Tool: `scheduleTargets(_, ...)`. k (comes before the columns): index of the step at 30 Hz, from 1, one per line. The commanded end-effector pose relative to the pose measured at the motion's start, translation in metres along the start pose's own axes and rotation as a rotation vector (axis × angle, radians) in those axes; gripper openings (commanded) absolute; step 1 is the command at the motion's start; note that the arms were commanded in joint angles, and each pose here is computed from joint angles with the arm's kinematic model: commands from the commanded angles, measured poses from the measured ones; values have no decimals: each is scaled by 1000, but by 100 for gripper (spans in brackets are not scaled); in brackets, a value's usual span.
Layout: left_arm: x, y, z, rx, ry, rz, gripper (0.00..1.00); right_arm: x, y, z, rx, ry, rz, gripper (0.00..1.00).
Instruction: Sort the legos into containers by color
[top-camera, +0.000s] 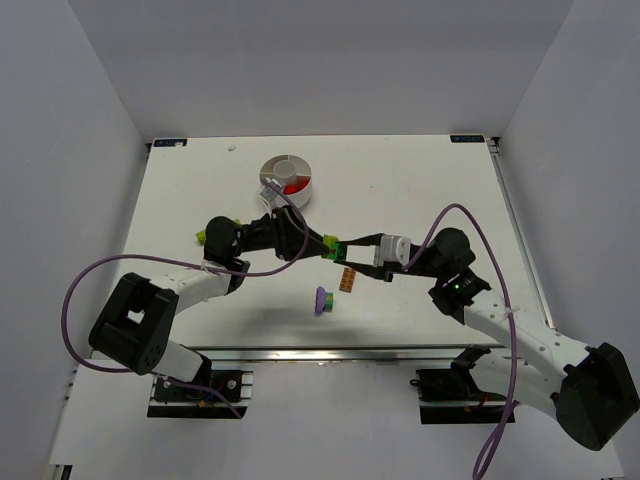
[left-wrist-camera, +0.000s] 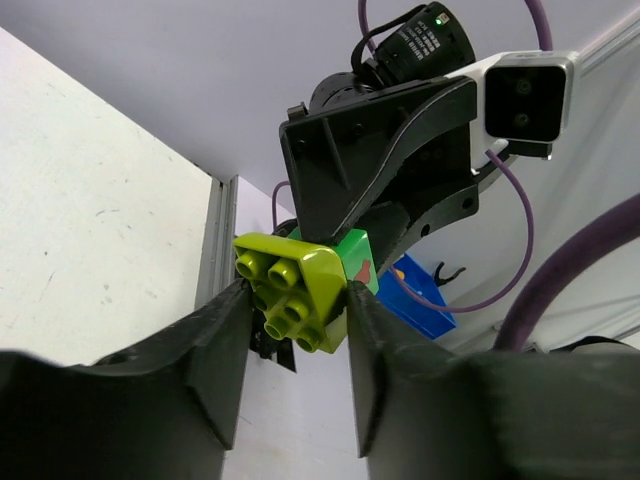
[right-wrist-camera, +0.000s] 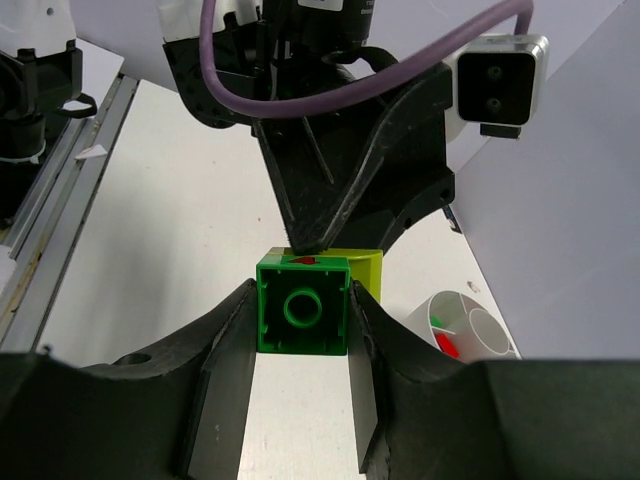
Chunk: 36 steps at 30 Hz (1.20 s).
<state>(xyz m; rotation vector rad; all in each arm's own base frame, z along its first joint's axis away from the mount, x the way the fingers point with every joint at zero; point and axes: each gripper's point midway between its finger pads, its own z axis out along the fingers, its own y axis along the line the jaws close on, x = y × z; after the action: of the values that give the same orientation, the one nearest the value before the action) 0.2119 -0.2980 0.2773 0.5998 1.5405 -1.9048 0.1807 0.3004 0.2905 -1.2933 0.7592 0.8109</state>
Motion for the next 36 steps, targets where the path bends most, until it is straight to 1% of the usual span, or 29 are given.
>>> scheduleTargets(1,-2,-14,5,56,19,48,48,-29,-14,5,18,-71,-78,0)
scheduleTargets(2,-2,-15,5,58,23,38,41,-29,-14,5,20,-69,-81,0)
scheduleTargets(5,-1,-18,5,71,24,44,33,-27,-14,4,23,-63,-89,0)
scheduleTargets(6,-1,-18,5,71,26,41,25,-26,-13,4,23,-61,-89,0)
scheduleTargets(9,-1,-20,5,75,26,46,16,-24,-15,3,30,-55,-96,0)
scheduleTargets(12,-1,-21,5,77,27,50,16,-24,-14,3,30,-54,-98,0)
scheduleTargets(13,-1,-20,5,76,29,45,20,-25,-14,3,31,-56,-100,0)
scheduleTargets(14,-1,-20,5,75,28,45,21,-25,-15,3,32,-55,-100,0)
scheduleTargets(18,-1,-21,5,79,30,42,17,-24,-19,1,57,-45,-109,0)
scheduleTargets(22,-1,-27,6,100,30,44,17,-21,-22,0,76,-30,-126,0)
scheduleTargets(23,1,-28,6,106,34,25,17,-20,-22,0,76,-27,-127,0)
scheduleTargets(25,1,-33,6,134,32,36,20,-20,-21,0,74,-30,-128,0)
scheduleTargets(26,1,-35,6,143,35,9,23,-20,-21,0,71,-31,-128,0)
scheduleTargets(27,2,-35,6,150,37,-2,33,-22,-21,0,72,-36,-132,0)
scheduleTargets(28,2,-40,6,172,34,16,39,-23,-21,0,72,-39,-133,0)
scheduleTargets(29,3,-41,5,177,37,-5,44,-23,-20,1,66,-41,-130,0)
scheduleTargets(30,4,-40,5,180,38,-11,53,-25,-20,0,67,-47,-135,0)
scheduleTargets(33,5,-40,6,185,45,-21,60,-27,-18,0,61,-56,-136,0)
scheduleTargets(36,9,-41,9,193,63,-28,61,-30,-17,0,59,-63,-140,0)
